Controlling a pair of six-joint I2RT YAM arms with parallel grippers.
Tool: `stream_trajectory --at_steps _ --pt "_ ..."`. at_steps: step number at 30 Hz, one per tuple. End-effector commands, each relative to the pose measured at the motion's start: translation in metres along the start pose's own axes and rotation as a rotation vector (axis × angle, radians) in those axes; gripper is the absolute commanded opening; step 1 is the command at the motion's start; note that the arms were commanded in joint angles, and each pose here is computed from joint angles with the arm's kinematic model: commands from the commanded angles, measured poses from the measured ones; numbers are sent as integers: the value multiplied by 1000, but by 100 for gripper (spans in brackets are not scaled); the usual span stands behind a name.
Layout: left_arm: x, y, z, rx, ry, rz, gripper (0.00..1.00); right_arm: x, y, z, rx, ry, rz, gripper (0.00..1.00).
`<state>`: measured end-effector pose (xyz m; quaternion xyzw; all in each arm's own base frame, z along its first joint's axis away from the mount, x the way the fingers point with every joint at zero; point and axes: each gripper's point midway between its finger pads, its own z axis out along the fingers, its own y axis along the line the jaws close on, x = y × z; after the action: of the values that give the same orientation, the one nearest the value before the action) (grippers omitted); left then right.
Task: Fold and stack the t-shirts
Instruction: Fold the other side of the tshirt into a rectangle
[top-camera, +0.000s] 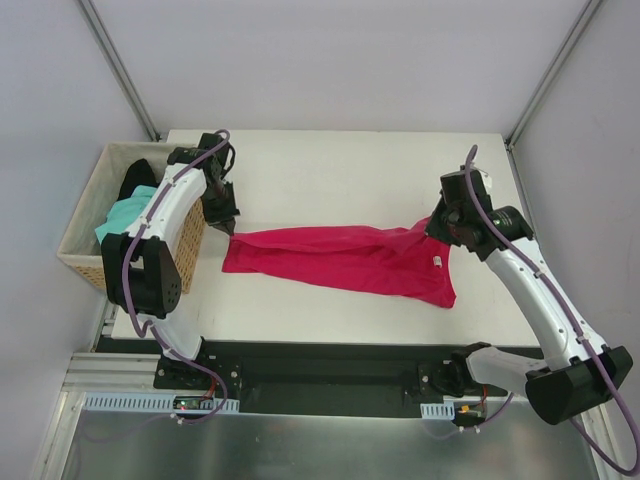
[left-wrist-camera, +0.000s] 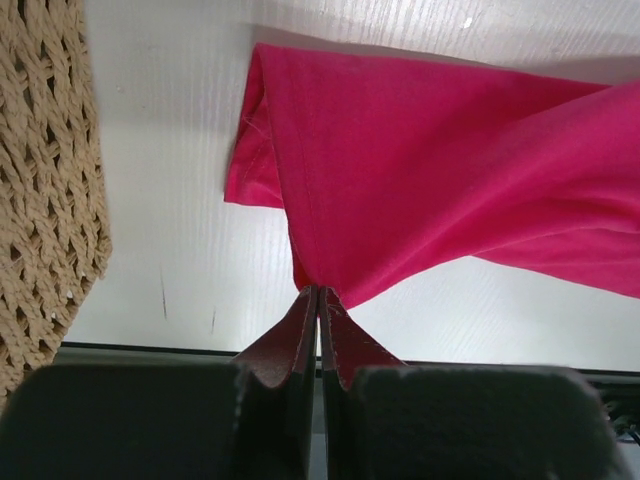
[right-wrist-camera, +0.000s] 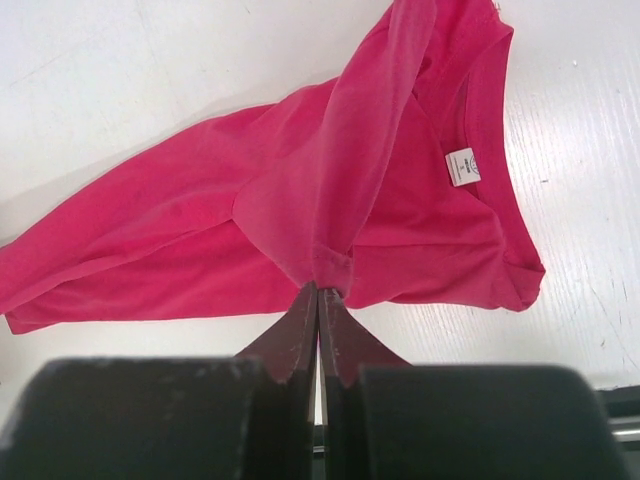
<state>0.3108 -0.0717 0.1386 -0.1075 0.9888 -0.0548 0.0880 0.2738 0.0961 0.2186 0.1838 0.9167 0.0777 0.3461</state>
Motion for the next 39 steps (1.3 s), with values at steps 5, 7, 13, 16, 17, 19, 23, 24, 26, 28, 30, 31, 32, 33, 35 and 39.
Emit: stream_trajectory --at_steps 5,7,13,16,17,19,23,24,26,28,30,31,32,33,35,39 --pt "19 9 -21 -35 -7 46 0 9 -5 -13 49 23 21 1" --pt "20 10 -21 -44 -5 45 0 11 -4 -14 51 26 26 1" --pt "21 11 -17 -51 13 44 0 24 -9 -10 85 58 57 1" --pt "21 10 -14 -51 23 45 0 27 -11 -9 99 66 70 1" --pt "21 10 -14 -53 24 45 0 27 -12 -8 104 68 70 1" --pt "19 9 -13 -49 24 45 0 28 -14 -8 118 75 74 1" --pt "18 9 -11 -53 32 46 0 31 -17 -8 146 92 78 1" --pt "19 10 -10 -55 35 46 0 33 -18 -8 156 102 73 1" --pt "20 10 -8 -59 41 46 0 34 -19 -8 173 115 76 1" --pt "23 12 -4 -70 60 47 0 35 -20 -9 184 124 71 1" --pt "24 13 0 -78 72 49 0 38 -21 -8 193 140 69 1" --pt "24 13 1 -81 74 49 0 39 -22 -7 198 146 69 1" --pt "25 14 4 -87 82 49 0 40 -21 -7 195 152 69 1" --pt "26 13 6 -88 85 52 0 42 -22 -6 204 162 68 1" --pt "28 14 11 -94 102 52 0 44 -23 -5 209 174 67 1" --pt "31 14 20 -103 127 57 0 51 -25 -4 229 206 59 1"
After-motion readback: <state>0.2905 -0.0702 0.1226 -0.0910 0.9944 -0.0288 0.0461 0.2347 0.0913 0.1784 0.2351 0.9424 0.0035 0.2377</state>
